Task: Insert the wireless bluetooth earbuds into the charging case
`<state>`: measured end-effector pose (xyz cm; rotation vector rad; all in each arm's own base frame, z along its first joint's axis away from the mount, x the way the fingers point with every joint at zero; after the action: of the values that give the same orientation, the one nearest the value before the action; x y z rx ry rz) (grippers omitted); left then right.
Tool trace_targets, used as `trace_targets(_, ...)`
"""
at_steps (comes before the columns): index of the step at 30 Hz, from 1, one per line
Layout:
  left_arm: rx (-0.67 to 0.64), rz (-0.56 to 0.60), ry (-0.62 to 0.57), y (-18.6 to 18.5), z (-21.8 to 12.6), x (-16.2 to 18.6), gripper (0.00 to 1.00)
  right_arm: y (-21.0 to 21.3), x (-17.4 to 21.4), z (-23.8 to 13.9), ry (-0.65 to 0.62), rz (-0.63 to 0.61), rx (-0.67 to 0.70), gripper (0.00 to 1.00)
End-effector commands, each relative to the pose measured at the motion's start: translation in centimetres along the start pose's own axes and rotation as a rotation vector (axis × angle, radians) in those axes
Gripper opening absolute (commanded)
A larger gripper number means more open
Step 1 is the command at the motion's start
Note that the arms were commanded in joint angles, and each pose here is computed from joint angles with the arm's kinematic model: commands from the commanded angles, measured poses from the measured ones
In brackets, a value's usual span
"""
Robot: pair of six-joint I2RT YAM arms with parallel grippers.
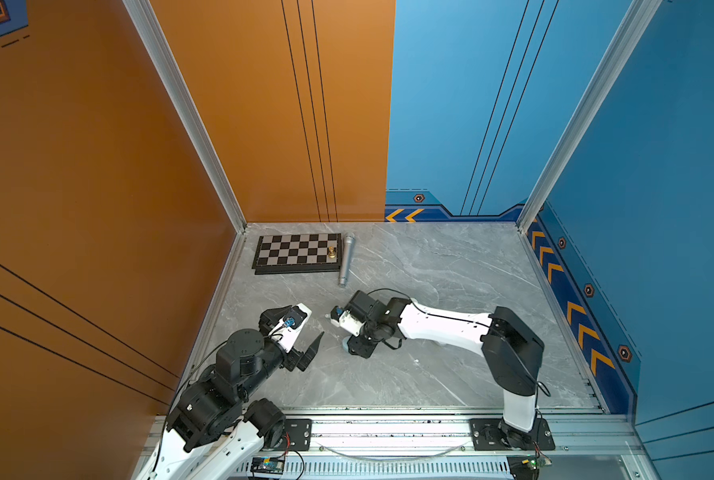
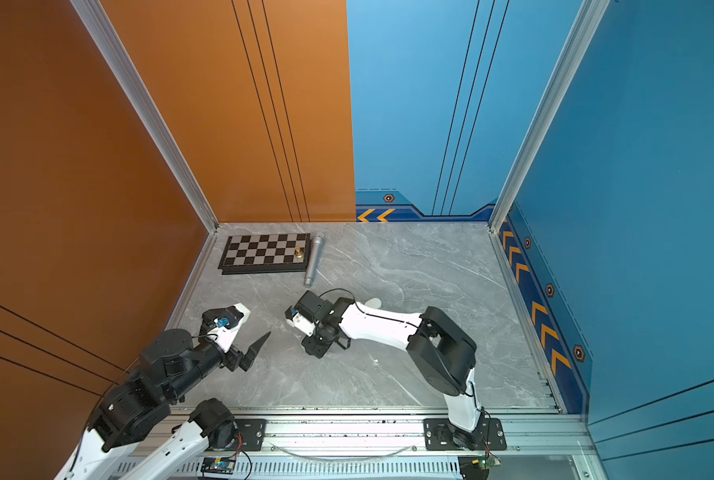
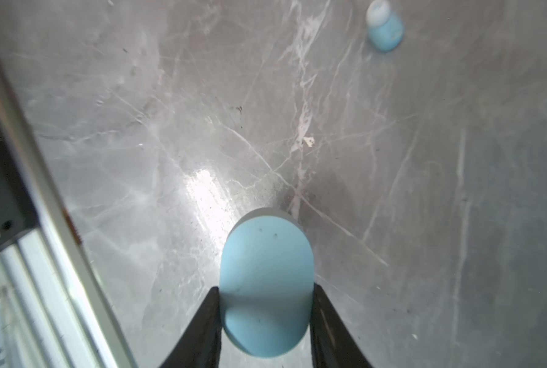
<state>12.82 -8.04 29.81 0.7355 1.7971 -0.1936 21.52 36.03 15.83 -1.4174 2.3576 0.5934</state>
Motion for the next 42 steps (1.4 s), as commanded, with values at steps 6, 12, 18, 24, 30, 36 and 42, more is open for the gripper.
trace_targets(6, 0.380, 0.012, -0.130, -3.8, 2.6, -2.5, 0.95, -0.3, 0.7, -10.6, -0.252, -0.155, -0.332, 0.20)
trace_targets(12, 0.523, 0.013, -0.140, -5.5, 5.0, -2.2, 0.89, 0.2, 1.9, -14.6, -0.302, -0.266, -0.422, 0.17)
trace_targets(18, 0.664, -0.002, -0.131, -6.8, 6.8, -2.2, 0.81, 0.7, 3.6, -16.5, -0.280, -0.369, -0.369, 0.17)
trace_targets(24, 0.798, -0.032, -0.110, -7.8, 7.4, -2.8, 0.72, 0.7, 4.4, -17.5, -0.289, -0.468, -0.274, 0.16)
trace_targets(30, 0.814, -0.039, -0.124, -7.8, 7.7, -3.7, 0.64, 0.5, 4.2, -17.7, -0.286, -0.490, -0.242, 0.15)
trace_targets(36, 0.852, -0.042, -0.127, -8.1, 7.7, -4.0, 0.64, 0.5, 3.4, -17.3, -0.284, -0.490, -0.227, 0.14)
trace_targets(42, 0.860, -0.040, -0.127, -8.3, 7.5, -3.8, 0.63, 0.8, 2.4, -17.1, -0.310, -0.487, -0.221, 0.13)
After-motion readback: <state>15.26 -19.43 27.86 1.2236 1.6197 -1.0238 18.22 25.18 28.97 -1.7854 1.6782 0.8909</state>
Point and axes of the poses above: each gripper's point midway between its finger pads, its own z axis out along the fingers, its own y axis along the line the jaws close on, x = y × z, the point moved 7 cm from there along -z, back along the fingers, and after that the axes turned 2 degrees about -z, right-handed, at the moved point
